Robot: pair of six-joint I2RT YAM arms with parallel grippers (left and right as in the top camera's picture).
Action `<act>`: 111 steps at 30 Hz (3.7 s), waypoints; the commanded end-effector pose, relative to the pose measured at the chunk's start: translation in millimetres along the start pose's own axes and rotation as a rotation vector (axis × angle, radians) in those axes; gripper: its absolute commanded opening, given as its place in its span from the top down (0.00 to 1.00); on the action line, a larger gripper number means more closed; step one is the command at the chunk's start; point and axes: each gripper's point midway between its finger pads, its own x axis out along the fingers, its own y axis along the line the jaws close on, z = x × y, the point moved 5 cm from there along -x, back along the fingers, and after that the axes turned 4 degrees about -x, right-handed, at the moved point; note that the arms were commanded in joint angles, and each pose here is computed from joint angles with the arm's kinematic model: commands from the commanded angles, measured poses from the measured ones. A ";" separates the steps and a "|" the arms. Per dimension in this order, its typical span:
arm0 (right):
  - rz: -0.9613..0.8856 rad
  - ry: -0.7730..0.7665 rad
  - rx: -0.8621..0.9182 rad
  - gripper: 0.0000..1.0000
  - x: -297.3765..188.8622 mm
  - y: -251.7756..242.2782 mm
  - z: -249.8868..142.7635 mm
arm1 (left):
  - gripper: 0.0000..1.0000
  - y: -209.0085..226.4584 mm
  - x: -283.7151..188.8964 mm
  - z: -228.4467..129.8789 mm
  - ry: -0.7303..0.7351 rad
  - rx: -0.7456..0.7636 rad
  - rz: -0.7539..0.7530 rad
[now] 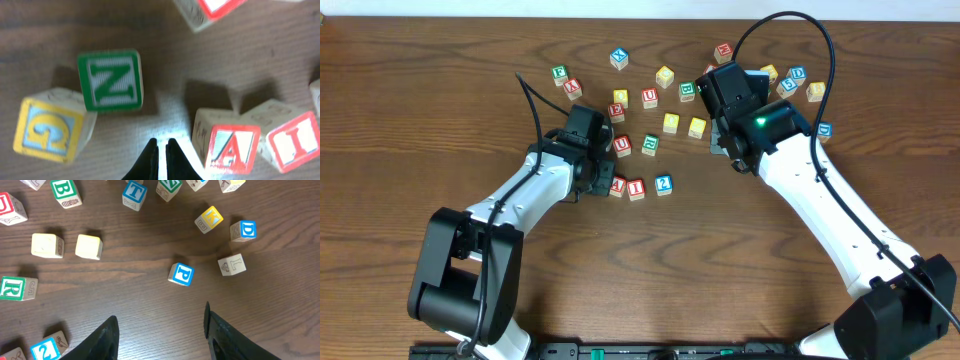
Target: Spell out AI2
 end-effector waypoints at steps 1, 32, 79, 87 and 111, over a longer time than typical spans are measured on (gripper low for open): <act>-0.012 -0.008 0.025 0.50 -0.7 -4.0 3.7 | 0.92 -0.4 4.0 -7.7 0.033 0.007 -0.009; -0.012 -0.011 0.026 0.51 -0.6 -4.0 4.2 | 0.92 -45.0 4.7 -22.7 0.083 0.108 -0.126; 0.205 0.045 0.003 0.59 65.6 69.2 -85.8 | 0.92 -42.1 5.3 -18.8 0.062 0.110 -0.100; 0.104 0.016 0.122 0.58 83.9 30.0 -64.7 | 0.92 -42.5 5.4 -17.2 0.053 0.111 -0.102; 0.090 0.035 0.177 0.60 93.0 10.9 -59.1 | 0.93 -45.2 5.3 -12.6 0.029 0.132 -0.119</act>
